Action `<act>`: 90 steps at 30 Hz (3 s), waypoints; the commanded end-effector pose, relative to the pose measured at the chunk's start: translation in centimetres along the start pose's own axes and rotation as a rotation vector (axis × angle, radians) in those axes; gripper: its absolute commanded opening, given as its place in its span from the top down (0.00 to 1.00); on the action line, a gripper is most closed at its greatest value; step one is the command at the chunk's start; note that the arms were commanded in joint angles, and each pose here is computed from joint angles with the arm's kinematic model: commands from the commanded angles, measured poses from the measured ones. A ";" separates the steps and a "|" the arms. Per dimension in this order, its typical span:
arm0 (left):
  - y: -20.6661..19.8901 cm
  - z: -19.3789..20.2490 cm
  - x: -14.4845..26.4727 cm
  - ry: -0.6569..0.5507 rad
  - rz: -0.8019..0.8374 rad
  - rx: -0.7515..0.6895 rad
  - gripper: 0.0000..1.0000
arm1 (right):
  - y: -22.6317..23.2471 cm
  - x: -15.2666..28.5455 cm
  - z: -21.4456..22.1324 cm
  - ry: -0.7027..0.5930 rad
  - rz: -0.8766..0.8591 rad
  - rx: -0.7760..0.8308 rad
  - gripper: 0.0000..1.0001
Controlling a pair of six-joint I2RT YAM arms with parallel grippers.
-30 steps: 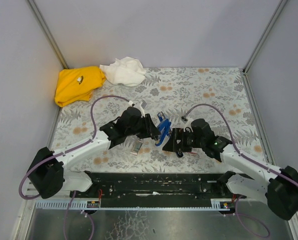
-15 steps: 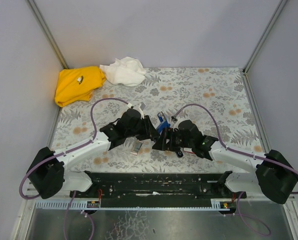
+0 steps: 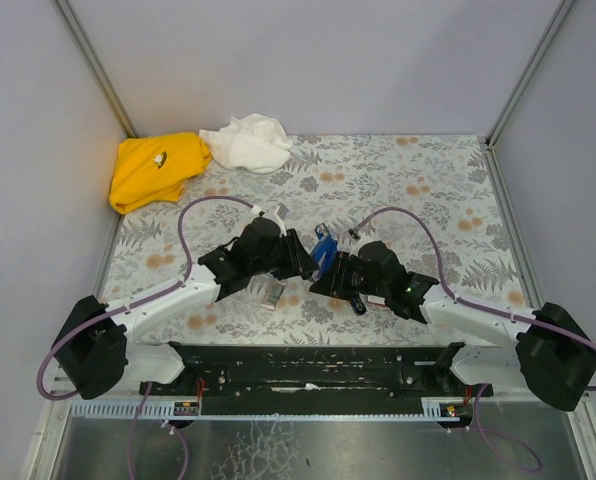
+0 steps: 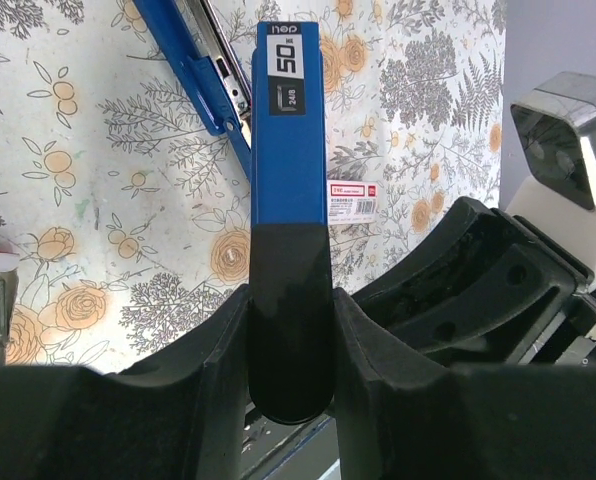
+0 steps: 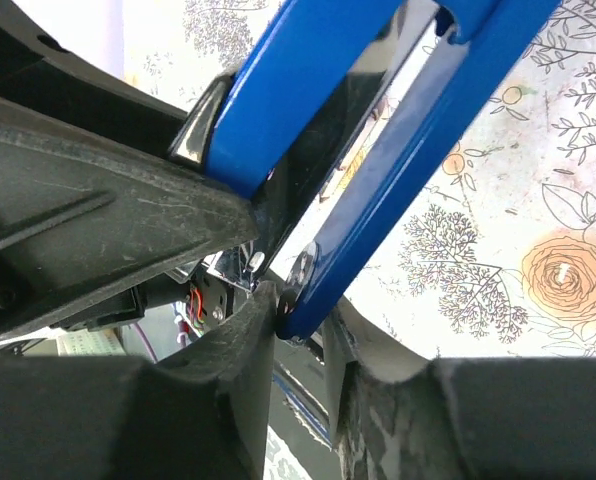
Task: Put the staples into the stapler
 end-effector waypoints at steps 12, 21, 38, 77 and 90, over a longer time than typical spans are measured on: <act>-2.7 -4.0 2.0 -0.135 0.055 -0.058 1.00 | -2.9 0.8 -0.4 -0.074 0.090 0.011 0.95; -0.4 -6.1 2.3 -0.160 -0.021 -0.081 1.00 | -5.7 1.5 1.7 0.019 0.139 0.016 1.00; 5.3 -11.2 1.7 -0.176 -0.333 -0.249 1.00 | -7.2 5.1 6.9 0.384 0.144 0.113 1.00; 17.2 -13.7 -5.7 -0.104 -0.503 -0.168 0.85 | -6.1 6.1 8.7 0.448 0.017 -0.033 1.00; 18.1 -15.0 -5.6 -0.134 -0.513 -0.176 0.51 | -6.7 5.7 8.5 0.382 0.017 -0.125 1.00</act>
Point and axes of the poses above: each gripper's point midway between its finger pads, its own x axis back along the fingers, its own y axis along the line the jaws close on, z = x × y, the point moved 3 cm from there along x, back along the fingers, and after that the axes turned 15 degrees about -x, right-handed, at the moved point
